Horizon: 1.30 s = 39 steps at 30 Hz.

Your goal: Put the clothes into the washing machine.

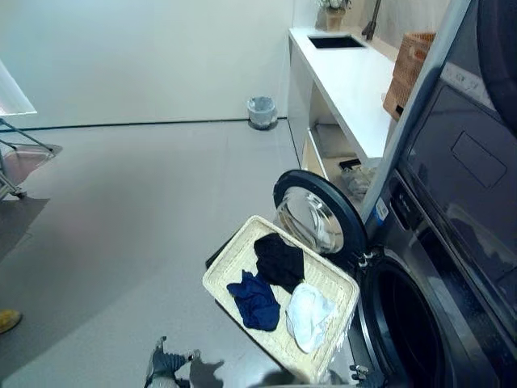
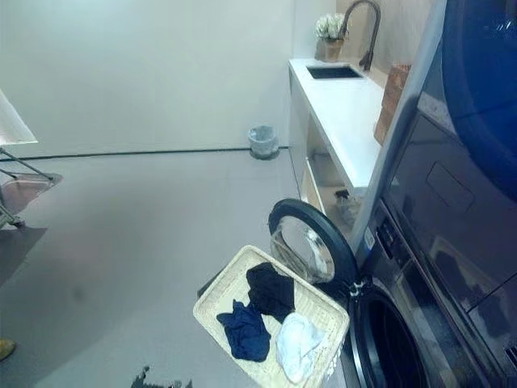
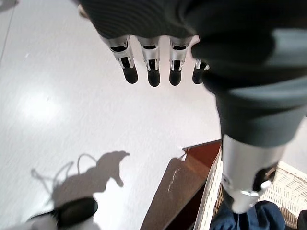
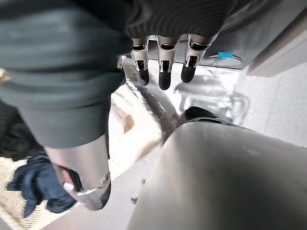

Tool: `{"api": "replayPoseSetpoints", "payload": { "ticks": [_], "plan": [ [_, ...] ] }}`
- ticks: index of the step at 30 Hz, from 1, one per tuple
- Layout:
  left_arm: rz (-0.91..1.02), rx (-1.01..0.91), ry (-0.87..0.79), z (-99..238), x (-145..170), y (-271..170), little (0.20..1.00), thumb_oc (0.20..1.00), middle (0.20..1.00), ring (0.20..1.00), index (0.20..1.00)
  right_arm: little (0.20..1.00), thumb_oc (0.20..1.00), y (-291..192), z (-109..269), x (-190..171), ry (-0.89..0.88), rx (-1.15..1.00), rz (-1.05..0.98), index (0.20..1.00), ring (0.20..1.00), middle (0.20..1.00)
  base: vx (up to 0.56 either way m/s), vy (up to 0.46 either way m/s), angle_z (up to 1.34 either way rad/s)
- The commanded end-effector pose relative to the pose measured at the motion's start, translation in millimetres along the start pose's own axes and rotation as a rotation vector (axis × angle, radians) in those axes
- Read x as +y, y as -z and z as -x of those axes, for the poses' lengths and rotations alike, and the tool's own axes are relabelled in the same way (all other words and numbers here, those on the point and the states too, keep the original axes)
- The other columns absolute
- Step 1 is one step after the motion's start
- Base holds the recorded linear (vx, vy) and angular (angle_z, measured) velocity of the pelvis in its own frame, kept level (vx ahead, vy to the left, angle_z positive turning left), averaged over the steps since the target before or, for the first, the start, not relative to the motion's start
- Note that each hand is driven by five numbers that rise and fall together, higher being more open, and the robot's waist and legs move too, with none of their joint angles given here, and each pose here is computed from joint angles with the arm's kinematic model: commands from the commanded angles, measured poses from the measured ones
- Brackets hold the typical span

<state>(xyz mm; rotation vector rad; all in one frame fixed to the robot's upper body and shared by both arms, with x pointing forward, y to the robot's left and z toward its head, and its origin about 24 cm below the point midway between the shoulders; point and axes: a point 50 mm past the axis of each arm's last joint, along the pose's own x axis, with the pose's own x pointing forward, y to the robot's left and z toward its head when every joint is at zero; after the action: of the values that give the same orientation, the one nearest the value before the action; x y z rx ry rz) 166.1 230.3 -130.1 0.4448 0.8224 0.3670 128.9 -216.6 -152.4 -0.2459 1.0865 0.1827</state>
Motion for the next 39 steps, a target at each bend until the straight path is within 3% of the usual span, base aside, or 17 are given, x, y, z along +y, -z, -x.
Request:
{"api": "replayPoseSetpoints", "payload": {
  "ticks": [1,5,14,20,28,39],
  "plan": [
    [0.017,-0.189,-0.078,-17.4,11.4,-65.2,1.000,1.000,1.000,1.000,1.000,1.000,1.000,-54.2,-5.3,-9.0,0.002,-0.158,0.062,1.000,1.000,1.000,-0.12,0.068,-0.22],
    [-0.015,-0.272,-0.123,-21.8,16.2,-97.9,1.000,1.000,1.000,1.000,1.000,1.000,1.000,-80.1,-5.0,-14.1,0.007,-0.235,0.072,1.000,1.000,1.000,-0.09,0.057,-0.22],
    [0.048,-0.478,-0.246,-26.2,53.0,-192.3,1.000,1.000,1.000,1.000,1.000,1.000,1.000,-146.6,0.4,-16.5,0.018,-0.399,0.169,1.000,1.000,1.000,-0.09,0.037,-0.20],
    [-0.021,-0.591,-0.323,-18.6,80.3,-251.7,1.000,1.000,1.000,1.000,1.000,1.000,1.000,-184.9,7.4,-15.6,0.038,-0.485,0.182,1.000,1.000,1.000,-0.05,0.034,-0.15],
    [-0.074,-0.632,-0.346,-11.8,97.1,-283.0,1.000,1.000,1.000,1.000,1.000,1.000,1.000,-196.9,11.2,-15.9,0.045,-0.518,0.194,1.000,1.000,1.000,-0.01,0.024,-0.14],
    [-0.201,-0.530,-0.329,-8.9,107.2,-303.1,1.000,1.000,1.000,1.000,1.000,1.000,1.000,-212.5,19.3,-14.3,0.032,-0.610,0.160,1.000,1.000,1.000,0.00,0.010,-0.09]
  ]
}}
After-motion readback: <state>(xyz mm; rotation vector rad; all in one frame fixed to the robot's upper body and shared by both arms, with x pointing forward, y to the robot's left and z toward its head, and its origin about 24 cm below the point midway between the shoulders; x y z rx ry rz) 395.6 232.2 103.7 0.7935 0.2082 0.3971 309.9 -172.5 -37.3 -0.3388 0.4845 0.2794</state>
